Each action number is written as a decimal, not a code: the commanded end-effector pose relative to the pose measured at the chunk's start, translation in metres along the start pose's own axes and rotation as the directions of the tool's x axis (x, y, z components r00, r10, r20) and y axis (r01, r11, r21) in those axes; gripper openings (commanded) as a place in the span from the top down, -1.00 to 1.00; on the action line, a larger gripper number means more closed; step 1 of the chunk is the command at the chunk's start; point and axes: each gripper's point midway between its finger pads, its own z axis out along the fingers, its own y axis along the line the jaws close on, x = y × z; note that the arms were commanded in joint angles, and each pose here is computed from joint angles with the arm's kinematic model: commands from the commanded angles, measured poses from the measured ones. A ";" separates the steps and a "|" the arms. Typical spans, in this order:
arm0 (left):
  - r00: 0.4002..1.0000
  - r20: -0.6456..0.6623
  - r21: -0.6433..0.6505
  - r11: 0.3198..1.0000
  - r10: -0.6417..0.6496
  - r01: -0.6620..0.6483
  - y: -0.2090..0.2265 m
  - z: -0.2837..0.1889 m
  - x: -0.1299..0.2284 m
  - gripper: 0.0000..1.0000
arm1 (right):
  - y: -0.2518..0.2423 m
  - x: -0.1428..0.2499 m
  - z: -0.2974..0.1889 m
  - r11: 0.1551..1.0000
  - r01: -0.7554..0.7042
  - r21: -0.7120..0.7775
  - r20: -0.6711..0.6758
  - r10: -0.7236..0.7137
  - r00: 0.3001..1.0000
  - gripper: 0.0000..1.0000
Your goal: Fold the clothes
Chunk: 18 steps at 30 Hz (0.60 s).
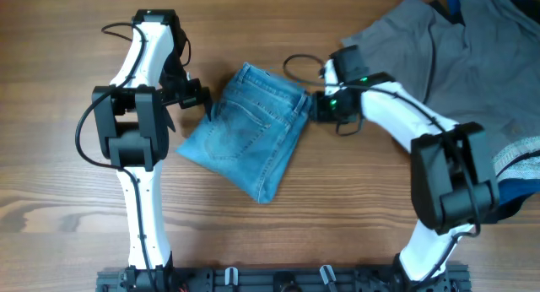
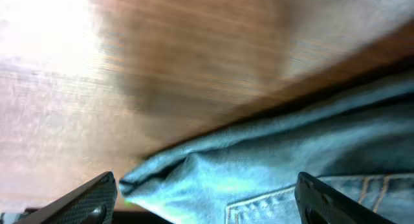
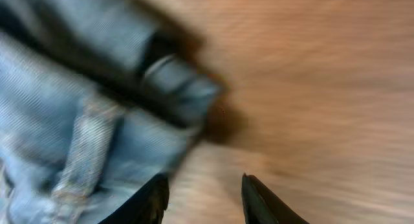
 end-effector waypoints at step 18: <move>0.799 0.415 0.346 0.737 0.435 -0.581 -0.121 -0.036 -0.046 -1.00 | -0.008 0.014 -0.096 0.994 -0.031 0.100 0.018 0.030 0.999 0.00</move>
